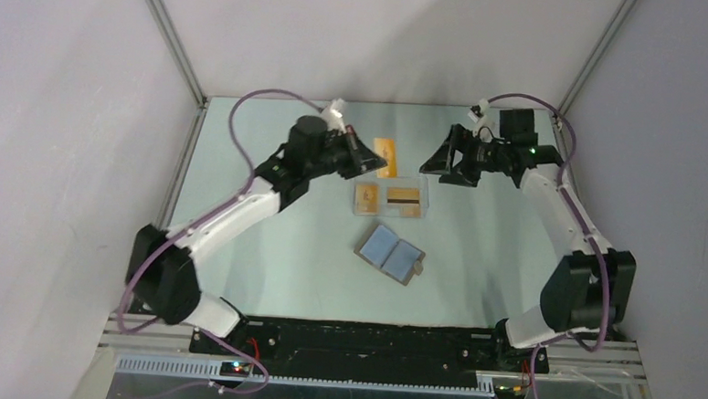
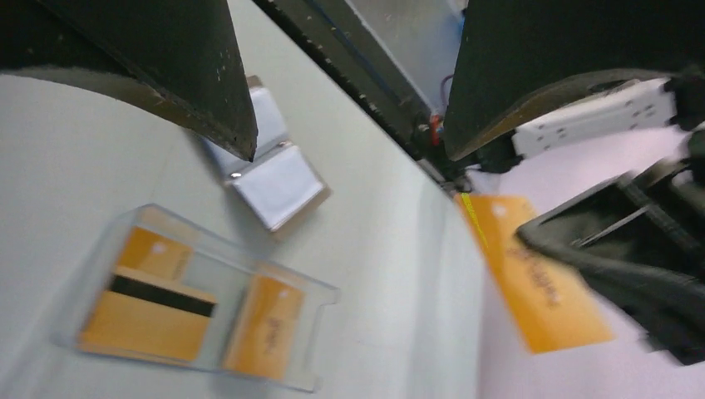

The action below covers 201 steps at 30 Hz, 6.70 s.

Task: Put the credit cards into the card holder
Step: Pick up the credit card from the storage box, then insert the credit card into the card slot.

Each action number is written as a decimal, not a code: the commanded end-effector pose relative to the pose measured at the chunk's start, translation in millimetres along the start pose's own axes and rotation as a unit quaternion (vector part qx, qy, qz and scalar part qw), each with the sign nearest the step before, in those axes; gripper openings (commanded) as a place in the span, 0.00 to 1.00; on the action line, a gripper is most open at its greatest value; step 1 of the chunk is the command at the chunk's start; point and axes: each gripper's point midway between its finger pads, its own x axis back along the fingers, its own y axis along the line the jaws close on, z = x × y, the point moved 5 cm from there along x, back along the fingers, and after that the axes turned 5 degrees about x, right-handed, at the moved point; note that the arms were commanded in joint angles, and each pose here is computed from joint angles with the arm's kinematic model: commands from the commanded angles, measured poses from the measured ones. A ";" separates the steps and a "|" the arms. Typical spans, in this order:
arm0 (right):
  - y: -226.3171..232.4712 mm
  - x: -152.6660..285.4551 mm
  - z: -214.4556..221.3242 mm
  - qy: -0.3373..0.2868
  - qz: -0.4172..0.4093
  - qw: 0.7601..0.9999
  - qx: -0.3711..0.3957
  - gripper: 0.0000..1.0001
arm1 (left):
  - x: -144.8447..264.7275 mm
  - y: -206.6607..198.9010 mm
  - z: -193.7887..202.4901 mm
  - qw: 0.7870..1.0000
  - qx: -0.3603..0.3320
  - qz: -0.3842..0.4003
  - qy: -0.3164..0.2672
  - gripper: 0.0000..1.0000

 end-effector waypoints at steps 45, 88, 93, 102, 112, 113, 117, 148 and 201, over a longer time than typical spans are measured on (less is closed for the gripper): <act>174.1 15.7 26.6 0.053 -0.395 0.917 -0.004 0.00 | 106.6 -49.1 43.4 0.950 0.055 0.307 -0.007 0.01; -7.8 -69.6 156.0 0.040 -0.059 0.987 -0.145 0.00 | 1.9 163.0 156.1 0.958 0.049 -0.227 0.167 0.56; -28.5 -64.0 159.0 0.061 -0.052 0.985 -0.150 0.00 | 0.5 155.8 167.2 0.956 0.063 -0.224 0.178 0.45; -53.7 -56.5 171.4 0.089 -0.019 0.987 -0.135 0.00 | 8.3 141.9 188.4 0.953 0.091 -0.227 0.180 0.23; -65.0 -69.7 179.1 0.115 -0.049 0.987 -0.100 0.00 | 15.2 149.8 205.1 0.947 0.079 -0.239 0.199 0.05; -67.1 -71.8 180.4 0.120 -0.050 0.986 -0.101 0.00 | 15.9 150.6 205.5 0.947 0.079 -0.239 0.199 0.04; -72.1 -74.4 180.7 0.140 -0.038 0.984 -0.101 0.00 | 16.1 149.6 205.1 0.948 0.080 -0.239 0.197 0.00; -83.4 -76.5 194.3 0.182 -0.030 0.976 -0.115 0.00 | 16.7 152.8 210.4 0.944 0.083 -0.240 0.212 0.00; -77.2 -74.3 192.2 0.208 -0.025 0.972 -0.101 0.00 | 15.3 152.9 213.7 0.943 0.077 -0.232 0.225 0.00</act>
